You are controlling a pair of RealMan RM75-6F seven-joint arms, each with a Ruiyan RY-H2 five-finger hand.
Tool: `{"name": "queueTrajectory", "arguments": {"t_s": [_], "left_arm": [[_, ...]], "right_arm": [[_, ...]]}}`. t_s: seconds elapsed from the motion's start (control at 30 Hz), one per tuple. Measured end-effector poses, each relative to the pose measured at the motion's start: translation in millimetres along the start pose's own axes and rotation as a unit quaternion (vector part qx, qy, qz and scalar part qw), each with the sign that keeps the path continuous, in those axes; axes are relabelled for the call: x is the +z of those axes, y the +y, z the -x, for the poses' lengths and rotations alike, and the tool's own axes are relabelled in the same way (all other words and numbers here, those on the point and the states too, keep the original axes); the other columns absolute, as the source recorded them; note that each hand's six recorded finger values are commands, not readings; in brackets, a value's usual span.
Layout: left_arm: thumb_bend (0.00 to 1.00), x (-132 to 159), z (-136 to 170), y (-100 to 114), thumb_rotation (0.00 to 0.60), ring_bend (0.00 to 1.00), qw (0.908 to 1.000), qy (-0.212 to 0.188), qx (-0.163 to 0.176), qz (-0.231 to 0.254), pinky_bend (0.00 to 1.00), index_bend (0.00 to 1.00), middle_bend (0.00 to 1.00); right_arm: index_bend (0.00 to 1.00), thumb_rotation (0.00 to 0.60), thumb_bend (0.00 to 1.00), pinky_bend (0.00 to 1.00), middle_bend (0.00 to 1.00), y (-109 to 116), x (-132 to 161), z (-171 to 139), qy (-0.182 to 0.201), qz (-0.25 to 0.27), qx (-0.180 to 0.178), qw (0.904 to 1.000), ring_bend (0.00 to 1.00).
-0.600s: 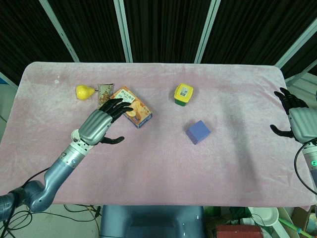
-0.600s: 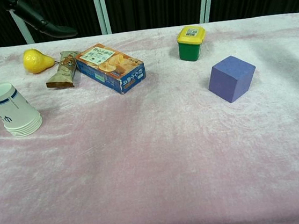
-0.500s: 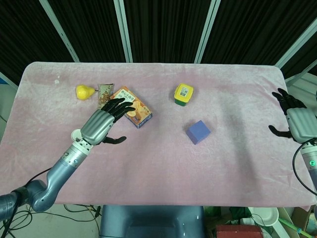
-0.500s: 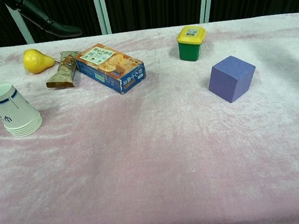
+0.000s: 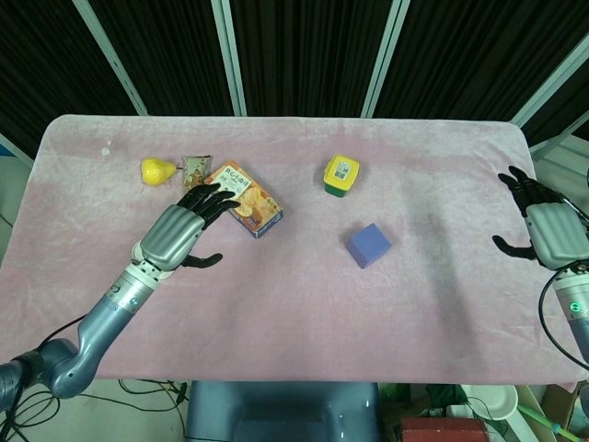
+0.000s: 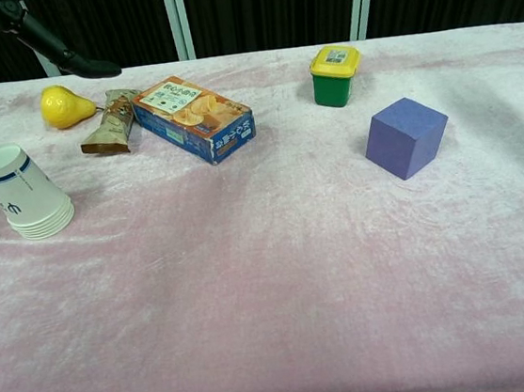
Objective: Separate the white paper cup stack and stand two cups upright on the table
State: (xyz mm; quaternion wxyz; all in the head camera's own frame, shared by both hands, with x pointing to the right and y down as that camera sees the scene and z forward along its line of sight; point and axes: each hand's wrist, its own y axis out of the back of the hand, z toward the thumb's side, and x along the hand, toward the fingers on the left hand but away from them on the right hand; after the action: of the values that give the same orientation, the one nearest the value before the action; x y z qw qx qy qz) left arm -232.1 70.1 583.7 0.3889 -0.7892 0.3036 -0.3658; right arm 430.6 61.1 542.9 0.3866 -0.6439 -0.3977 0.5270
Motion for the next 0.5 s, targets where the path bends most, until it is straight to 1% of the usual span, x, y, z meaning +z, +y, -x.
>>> {"name": "queueTrajectory", "arguments": {"t_s": [0.17, 0.3, 0.4, 0.5], "left_arm": [[0.19, -4, 6, 4, 0.6, 0.0, 0.9997, 0.004, 0.001, -0.023, 0.09, 0.16, 0.11], [0.16, -7, 11, 9, 0.6, 0.0, 0.9988, 0.01, 0.002, -0.048, 0.09, 0.16, 0.11], [0.16, -12, 16, 12, 0.6, 0.0, 0.9971, 0.023, 0.003, -0.073, 0.09, 0.16, 0.11], [0.16, -22, 26, 12, 0.6, 0.0, 0.9929, 0.045, -0.002, -0.11, 0.09, 0.16, 0.11]], "right_arm": [[0.05, 0.6, 0.17, 0.18, 0.0, 1, 2, -3, 0.001, -0.004, 0.0, 1.0, 0.1], [0.05, 0.6, 0.17, 0.18, 0.0, 2, 3, -7, -0.001, -0.005, -0.002, 1.0, 0.1], [0.05, 0.6, 0.17, 0.18, 0.0, 1, 3, -12, -0.004, -0.005, -0.003, 1.0, 0.1], [0.05, 0.6, 0.17, 0.18, 0.0, -2, 0, -22, -0.009, -0.008, -0.004, 0.9999, 0.1]]}}
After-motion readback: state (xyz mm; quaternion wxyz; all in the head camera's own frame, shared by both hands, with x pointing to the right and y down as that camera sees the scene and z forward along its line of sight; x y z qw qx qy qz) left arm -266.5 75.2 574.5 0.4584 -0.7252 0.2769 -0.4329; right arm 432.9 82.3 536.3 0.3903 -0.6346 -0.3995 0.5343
